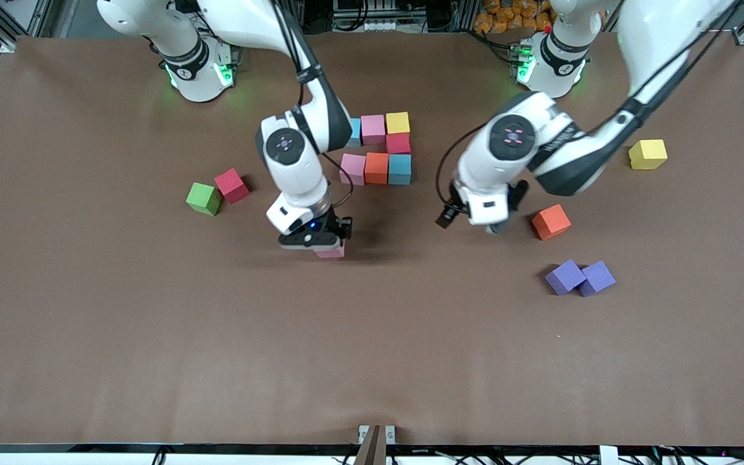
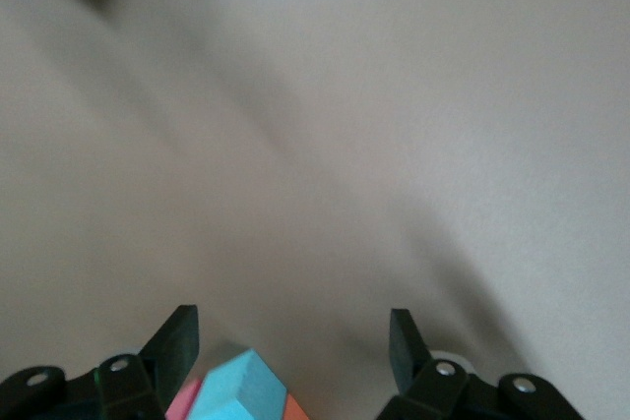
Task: Form number 2 with 11 blocks
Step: 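Lower pink with the right gripper while the left gripper reaches the orange cube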
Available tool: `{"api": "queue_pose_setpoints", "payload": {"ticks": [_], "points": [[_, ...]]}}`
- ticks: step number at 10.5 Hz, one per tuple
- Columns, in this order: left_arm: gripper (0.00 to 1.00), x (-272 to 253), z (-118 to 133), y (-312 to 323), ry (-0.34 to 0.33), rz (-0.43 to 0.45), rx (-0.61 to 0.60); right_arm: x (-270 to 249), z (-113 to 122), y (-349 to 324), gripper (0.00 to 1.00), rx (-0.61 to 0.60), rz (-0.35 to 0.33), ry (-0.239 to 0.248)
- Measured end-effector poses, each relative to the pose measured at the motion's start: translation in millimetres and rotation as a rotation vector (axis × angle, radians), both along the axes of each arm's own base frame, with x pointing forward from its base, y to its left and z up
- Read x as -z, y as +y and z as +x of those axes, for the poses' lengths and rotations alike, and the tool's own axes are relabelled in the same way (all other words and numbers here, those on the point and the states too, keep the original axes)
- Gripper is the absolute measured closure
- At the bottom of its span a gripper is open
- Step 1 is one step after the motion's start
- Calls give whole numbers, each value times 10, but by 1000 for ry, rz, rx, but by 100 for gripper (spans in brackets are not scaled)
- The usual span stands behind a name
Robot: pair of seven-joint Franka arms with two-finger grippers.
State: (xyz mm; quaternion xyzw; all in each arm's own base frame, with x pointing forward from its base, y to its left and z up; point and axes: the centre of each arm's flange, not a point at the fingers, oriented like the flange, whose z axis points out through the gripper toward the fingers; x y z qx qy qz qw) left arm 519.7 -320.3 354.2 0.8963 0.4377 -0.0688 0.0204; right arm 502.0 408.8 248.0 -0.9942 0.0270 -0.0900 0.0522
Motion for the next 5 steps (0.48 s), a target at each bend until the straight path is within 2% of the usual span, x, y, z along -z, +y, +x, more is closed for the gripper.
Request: {"api": "queue_pose_setpoints", "payload": {"ticks": [5], "points": [[13,-72,209,363,-46,-5,114,151,-608,259,44,20,-21,10]]}}
